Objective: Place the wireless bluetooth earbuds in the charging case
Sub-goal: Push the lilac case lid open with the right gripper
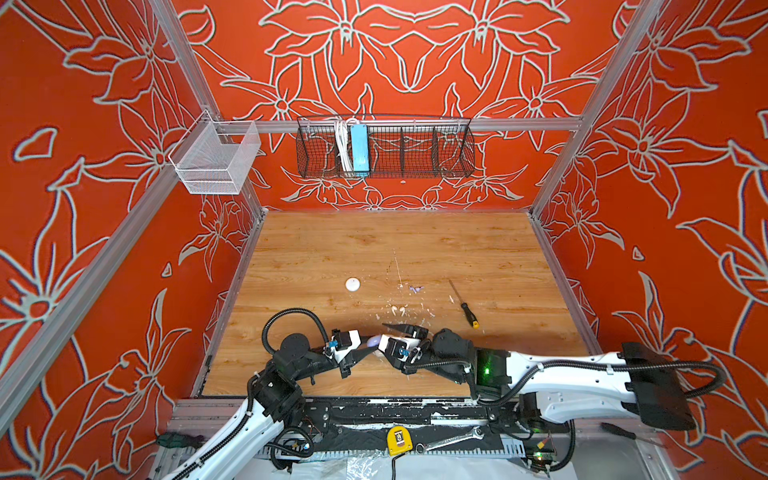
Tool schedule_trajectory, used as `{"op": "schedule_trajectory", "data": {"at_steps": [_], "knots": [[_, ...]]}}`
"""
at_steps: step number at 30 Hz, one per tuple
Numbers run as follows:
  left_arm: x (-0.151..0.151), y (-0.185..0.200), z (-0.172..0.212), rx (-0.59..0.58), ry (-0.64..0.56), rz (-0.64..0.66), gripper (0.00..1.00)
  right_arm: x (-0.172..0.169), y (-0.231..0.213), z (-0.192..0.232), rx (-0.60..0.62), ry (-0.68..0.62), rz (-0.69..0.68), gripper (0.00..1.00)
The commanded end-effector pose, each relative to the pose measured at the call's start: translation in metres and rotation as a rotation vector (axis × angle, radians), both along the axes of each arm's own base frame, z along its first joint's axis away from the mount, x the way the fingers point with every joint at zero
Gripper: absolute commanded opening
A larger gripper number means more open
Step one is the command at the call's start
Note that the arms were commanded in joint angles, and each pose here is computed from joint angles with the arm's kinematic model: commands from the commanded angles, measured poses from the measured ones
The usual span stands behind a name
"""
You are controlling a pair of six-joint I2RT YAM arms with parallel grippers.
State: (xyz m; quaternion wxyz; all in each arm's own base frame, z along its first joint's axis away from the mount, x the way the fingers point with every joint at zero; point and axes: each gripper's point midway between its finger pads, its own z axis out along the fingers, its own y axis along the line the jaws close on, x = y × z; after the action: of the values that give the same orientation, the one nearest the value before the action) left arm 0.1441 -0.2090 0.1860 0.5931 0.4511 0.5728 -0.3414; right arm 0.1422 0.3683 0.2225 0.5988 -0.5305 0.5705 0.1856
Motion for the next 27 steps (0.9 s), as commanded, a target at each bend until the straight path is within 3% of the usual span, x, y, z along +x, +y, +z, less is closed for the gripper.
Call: {"op": "schedule_trajectory", "data": {"at_steps": [1, 22, 27], "knots": [[-0.013, -0.004, 0.019, -0.023, -0.064, -0.074, 0.0, 0.017, -0.003, 0.019, 0.04, -0.04, -0.073, 0.52], [-0.016, -0.006, 0.019, -0.016, -0.05, -0.102, 0.0, 0.046, -0.031, 0.035, 0.124, -0.016, -0.205, 0.45], [-0.005, -0.004, 0.018, -0.022, -0.005, -0.041, 0.0, 0.05, -0.036, 0.036, 0.141, 0.01, -0.231, 0.45]]}}
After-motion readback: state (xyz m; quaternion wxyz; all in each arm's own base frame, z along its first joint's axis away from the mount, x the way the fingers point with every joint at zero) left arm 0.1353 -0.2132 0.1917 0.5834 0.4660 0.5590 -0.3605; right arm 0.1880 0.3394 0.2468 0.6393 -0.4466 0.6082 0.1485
